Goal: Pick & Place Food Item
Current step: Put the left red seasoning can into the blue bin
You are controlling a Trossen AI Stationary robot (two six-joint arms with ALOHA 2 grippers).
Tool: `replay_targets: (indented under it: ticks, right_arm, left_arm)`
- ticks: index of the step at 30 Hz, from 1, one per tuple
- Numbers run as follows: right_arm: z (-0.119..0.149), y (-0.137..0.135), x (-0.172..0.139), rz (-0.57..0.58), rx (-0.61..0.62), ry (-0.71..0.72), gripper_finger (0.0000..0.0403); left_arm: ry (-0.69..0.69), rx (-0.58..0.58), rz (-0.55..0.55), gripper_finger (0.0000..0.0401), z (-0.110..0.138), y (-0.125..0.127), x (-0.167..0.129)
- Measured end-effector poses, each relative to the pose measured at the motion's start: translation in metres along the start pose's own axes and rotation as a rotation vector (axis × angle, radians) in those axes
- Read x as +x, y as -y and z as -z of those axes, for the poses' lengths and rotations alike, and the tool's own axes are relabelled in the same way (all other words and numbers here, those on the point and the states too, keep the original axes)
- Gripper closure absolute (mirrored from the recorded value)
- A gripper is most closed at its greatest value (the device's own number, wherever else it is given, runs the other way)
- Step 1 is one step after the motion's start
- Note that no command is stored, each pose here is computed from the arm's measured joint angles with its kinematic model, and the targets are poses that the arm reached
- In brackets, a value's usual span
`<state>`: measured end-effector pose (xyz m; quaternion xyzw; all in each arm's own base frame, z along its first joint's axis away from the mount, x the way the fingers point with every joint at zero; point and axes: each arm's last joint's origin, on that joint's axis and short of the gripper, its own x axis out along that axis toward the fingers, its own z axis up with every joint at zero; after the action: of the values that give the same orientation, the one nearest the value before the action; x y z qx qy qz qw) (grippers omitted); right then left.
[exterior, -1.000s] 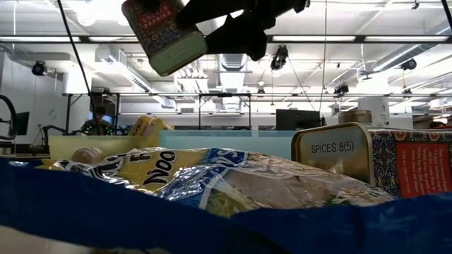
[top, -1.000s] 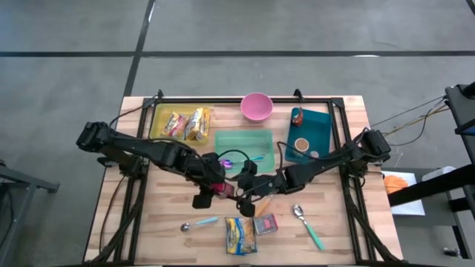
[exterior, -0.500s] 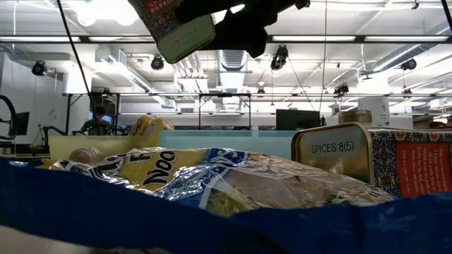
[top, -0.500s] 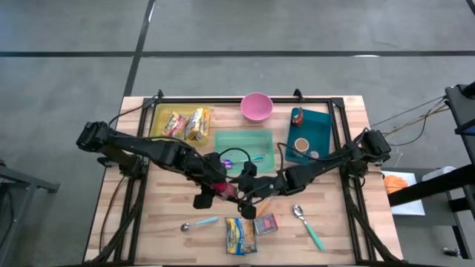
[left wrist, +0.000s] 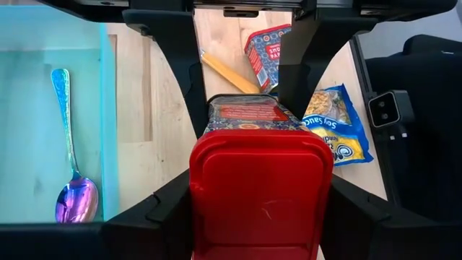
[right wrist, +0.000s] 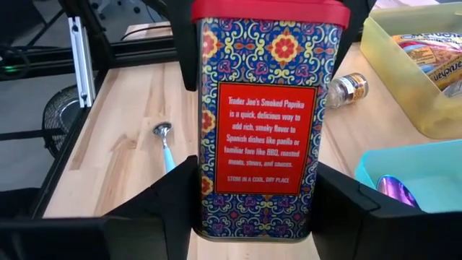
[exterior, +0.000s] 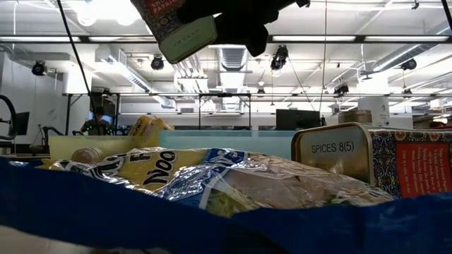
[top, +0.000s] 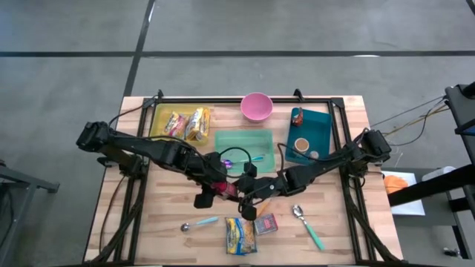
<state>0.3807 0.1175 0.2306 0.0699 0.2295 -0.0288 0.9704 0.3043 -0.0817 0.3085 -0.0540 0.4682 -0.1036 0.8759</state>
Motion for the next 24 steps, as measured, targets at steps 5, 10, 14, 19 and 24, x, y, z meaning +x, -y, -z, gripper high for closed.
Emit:
replay_targets:
  ticks: [5, 10, 14, 19, 24]
  right_arm:
    - [0.001, 0.001, 0.0, 0.012, 0.006, -0.008, 0.0204]
    - [0.002, 0.002, 0.0, 0.017, 0.037, -0.009, 0.0204]
    - [0.002, 0.002, 0.0, 0.017, 0.061, -0.009, 0.0204]
    - [0.002, 0.002, 0.0, 0.035, 0.088, 0.001, 0.0204]
    - [0.0, 0.004, -0.002, 0.07, 0.094, 0.011, 0.0204]
  left_arm:
    - [0.021, -0.002, -0.022, 0.0135, -0.002, 0.0, 0.0]
    - [0.024, -0.006, -0.029, 0.0055, -0.002, 0.0, -0.001]
    - [0.052, -0.017, -0.029, 0.0037, -0.004, 0.0, -0.002]
    - [0.098, -0.024, -0.041, 0.0033, -0.003, 0.001, -0.018]
    - [0.2, -0.038, -0.055, 0.0033, 0.0, 0.003, -0.052]
